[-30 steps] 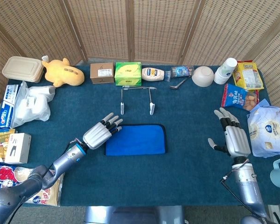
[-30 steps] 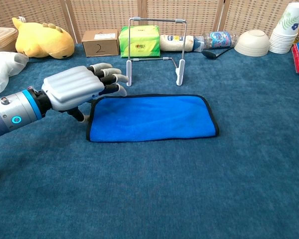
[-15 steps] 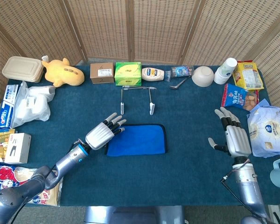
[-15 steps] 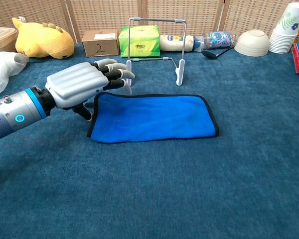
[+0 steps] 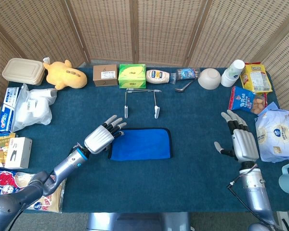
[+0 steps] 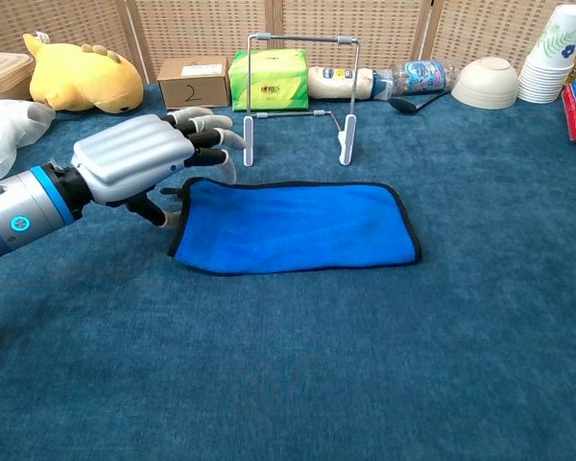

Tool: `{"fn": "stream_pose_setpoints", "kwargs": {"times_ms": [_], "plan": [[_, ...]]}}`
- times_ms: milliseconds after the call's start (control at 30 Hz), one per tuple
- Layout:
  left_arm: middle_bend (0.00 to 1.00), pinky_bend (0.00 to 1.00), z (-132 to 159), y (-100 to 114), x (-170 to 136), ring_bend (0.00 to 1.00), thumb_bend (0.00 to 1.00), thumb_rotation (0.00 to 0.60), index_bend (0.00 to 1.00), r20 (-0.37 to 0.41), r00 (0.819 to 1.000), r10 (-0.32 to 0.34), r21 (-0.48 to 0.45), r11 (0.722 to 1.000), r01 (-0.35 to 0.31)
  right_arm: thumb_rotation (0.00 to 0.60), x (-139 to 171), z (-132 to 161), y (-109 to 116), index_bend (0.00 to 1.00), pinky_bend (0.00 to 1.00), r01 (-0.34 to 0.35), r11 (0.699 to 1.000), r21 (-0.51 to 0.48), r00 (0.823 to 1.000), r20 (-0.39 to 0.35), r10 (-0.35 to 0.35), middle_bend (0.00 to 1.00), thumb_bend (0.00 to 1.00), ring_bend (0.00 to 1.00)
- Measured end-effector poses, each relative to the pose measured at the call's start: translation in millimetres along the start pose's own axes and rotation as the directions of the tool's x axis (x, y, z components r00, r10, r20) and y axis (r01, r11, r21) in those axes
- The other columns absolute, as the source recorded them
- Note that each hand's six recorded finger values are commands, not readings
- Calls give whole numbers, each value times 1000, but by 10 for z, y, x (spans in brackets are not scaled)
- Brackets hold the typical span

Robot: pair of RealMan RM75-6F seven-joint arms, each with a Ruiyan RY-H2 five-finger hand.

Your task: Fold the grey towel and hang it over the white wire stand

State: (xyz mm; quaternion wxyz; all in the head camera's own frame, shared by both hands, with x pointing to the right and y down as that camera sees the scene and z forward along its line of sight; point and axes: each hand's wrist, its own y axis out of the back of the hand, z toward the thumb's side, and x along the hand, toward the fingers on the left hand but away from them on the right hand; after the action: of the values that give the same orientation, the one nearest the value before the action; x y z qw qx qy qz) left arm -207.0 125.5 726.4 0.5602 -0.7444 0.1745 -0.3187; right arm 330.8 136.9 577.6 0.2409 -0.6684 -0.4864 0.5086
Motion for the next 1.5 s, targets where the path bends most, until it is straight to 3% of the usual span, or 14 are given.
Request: {"fn": "stream_pose_setpoints", "kwargs": {"times_ms": [767, 1200, 1500], "plan": [[203, 0, 80, 21, 142, 21, 449, 600, 421, 21, 1000, 22, -12, 1000, -22, 600, 6, -46, 37, 39, 0, 10, 1000, -5, 1000, 13, -9, 27, 271, 0], [274, 0, 81, 75, 175, 81, 453, 600, 675, 23, 999, 43, -14, 999, -43, 600, 2, -62, 45, 40, 0, 13, 1000, -14, 1000, 15, -13, 27, 267, 0], [286, 0, 28, 305, 235, 86, 453, 600, 710, 26, 993, 112, -21, 994, -111, 600, 26, -103, 63, 39, 0, 19, 999, -30, 1000, 18, -18, 27, 267, 0]]}}
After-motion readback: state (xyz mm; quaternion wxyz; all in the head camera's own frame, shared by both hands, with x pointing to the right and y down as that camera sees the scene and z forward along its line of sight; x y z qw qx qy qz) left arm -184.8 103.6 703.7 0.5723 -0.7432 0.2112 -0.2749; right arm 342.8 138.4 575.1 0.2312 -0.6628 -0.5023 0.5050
